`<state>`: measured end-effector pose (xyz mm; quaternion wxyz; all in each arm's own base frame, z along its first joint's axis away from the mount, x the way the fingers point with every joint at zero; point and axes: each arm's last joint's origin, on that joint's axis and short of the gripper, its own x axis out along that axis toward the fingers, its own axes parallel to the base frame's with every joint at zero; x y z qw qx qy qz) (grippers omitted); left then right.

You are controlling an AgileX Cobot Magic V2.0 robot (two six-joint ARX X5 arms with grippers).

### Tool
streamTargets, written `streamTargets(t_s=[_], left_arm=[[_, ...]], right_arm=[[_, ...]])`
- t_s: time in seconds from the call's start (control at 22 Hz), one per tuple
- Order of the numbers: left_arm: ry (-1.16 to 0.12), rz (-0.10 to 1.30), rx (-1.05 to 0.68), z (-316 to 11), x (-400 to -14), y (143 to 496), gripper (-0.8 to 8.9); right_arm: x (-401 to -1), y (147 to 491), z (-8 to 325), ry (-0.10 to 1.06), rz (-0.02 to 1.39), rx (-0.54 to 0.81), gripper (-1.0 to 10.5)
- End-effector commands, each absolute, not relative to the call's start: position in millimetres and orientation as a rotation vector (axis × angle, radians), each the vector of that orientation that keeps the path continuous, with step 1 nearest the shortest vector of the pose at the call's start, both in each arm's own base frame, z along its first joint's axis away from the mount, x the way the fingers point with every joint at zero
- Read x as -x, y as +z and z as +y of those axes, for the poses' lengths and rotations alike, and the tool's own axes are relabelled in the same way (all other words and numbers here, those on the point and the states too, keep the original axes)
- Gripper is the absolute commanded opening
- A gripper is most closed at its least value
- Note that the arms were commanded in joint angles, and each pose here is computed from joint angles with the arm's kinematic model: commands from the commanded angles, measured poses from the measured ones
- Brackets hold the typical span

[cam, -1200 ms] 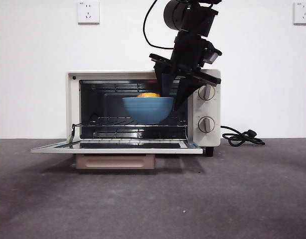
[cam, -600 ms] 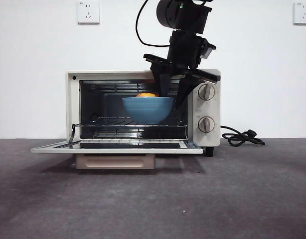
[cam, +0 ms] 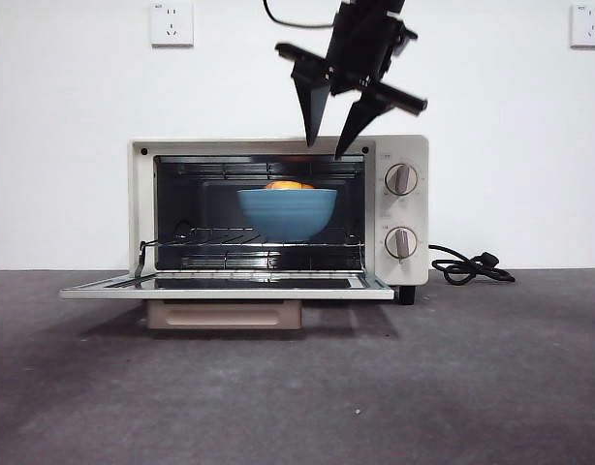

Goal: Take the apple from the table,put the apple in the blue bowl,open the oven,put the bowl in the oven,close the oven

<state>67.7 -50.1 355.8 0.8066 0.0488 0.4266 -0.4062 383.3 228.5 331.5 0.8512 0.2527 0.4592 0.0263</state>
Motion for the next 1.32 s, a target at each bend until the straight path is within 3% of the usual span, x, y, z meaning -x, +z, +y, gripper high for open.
streamTargets(t_s=[0.05, 0.32, 0.5, 0.86, 1.09, 1.32], left_arm=[[-0.776, 0.906, -0.142, -49, -71, 355, -0.05], [-0.539, 0.856, -0.209, -49, -85, 356, -0.05], [-0.451, 0.849, -0.242, -52, -95, 355, -0.05], [-0.449, 0.890, -0.253, -68, -126, 346, -0.05], [-0.510, 0.867, -0.205, -78, -144, 337, -0.07], [-0.587, 0.907, -0.089, -77, -161, 303, -0.07]], right_arm=[[-372, 351, 223, 0.161, 0.917, -0.359, 1.9], [-342, 392, 208, 0.269, 0.820, -0.100, 1.8], [-311, 422, 200, 0.374, 0.745, 0.059, 0.7], [-241, 467, 183, 0.528, 0.657, 0.262, 0.6], [-202, 488, 169, 0.584, 0.617, 0.293, 0.1], [-166, 506, 142, 0.609, 0.564, 0.298, -0.1]])
